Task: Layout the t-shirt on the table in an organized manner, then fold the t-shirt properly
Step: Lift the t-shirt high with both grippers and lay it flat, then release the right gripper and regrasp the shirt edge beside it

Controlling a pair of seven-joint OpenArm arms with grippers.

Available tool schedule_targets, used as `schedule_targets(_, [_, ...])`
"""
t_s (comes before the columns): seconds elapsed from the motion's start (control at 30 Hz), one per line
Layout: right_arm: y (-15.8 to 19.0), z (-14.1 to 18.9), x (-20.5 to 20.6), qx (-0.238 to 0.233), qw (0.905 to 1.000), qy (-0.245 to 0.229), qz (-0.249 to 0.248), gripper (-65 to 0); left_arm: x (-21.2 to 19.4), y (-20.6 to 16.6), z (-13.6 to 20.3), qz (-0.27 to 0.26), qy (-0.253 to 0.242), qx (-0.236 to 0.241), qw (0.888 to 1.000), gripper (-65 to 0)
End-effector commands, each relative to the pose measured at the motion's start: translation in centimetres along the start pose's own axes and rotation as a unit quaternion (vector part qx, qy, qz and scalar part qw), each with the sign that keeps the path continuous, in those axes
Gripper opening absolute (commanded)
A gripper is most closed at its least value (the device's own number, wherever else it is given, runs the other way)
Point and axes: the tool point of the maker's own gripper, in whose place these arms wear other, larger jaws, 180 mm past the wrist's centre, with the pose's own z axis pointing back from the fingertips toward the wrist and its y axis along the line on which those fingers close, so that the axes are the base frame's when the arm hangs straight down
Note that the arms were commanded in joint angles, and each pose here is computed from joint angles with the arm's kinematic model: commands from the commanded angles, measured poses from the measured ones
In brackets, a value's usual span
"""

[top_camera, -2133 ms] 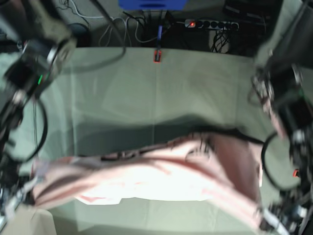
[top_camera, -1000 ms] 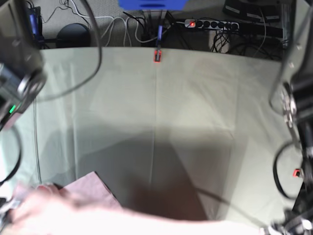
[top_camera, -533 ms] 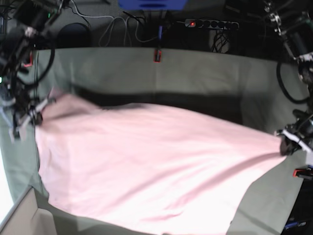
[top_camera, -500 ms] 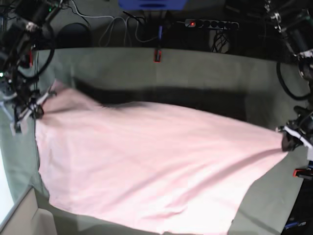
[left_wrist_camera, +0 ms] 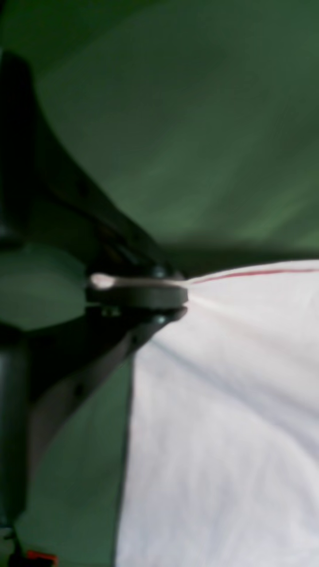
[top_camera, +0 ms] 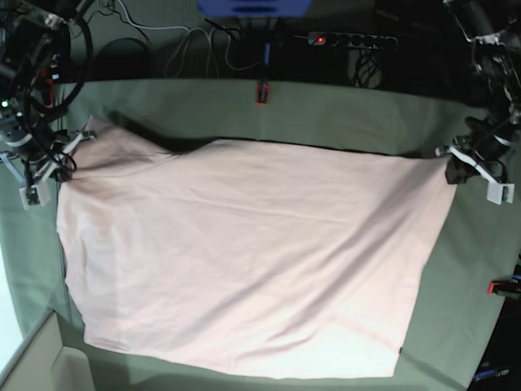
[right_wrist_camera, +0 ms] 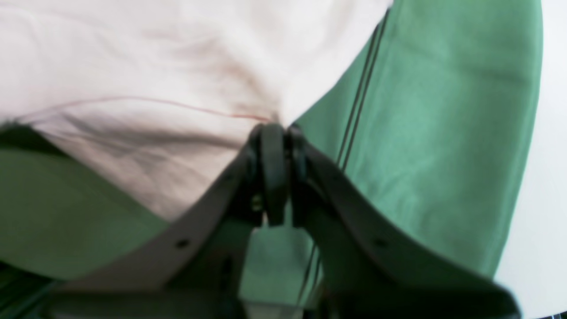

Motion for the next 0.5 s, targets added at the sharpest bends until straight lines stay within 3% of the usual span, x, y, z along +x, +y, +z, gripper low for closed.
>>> schedule_targets(0.0, [-0.8,-0.1,1.6,-0.005,0.9998,-0.021,-0.002,-55.0,1.4,0.4,0.6,-0.01,-0.022,0.002,1.0,-64.1])
schedule_targets(0.17, [-2.5,-0.9,-0.2,-0.01,0.9994,0.033,-0.006,-32.3,0.3,0.6,0.8,0.002,-0.016,0.006,1.0,-64.1])
schedule_targets(0.27, [-4.6,0.0,-1.6,-0.036,0.9978,0.04,-0.038,-22.9,0.3,1.0,0.9,0.013,-0.02,0.011,1.0,-64.1])
schedule_targets(0.47, [-6.2,2.3,-5.6,-0.065,0.9936,0.072,-0.058,-21.0,0.4,1.3,1.1,0.016,-0.024,0.015,0.999,-64.1])
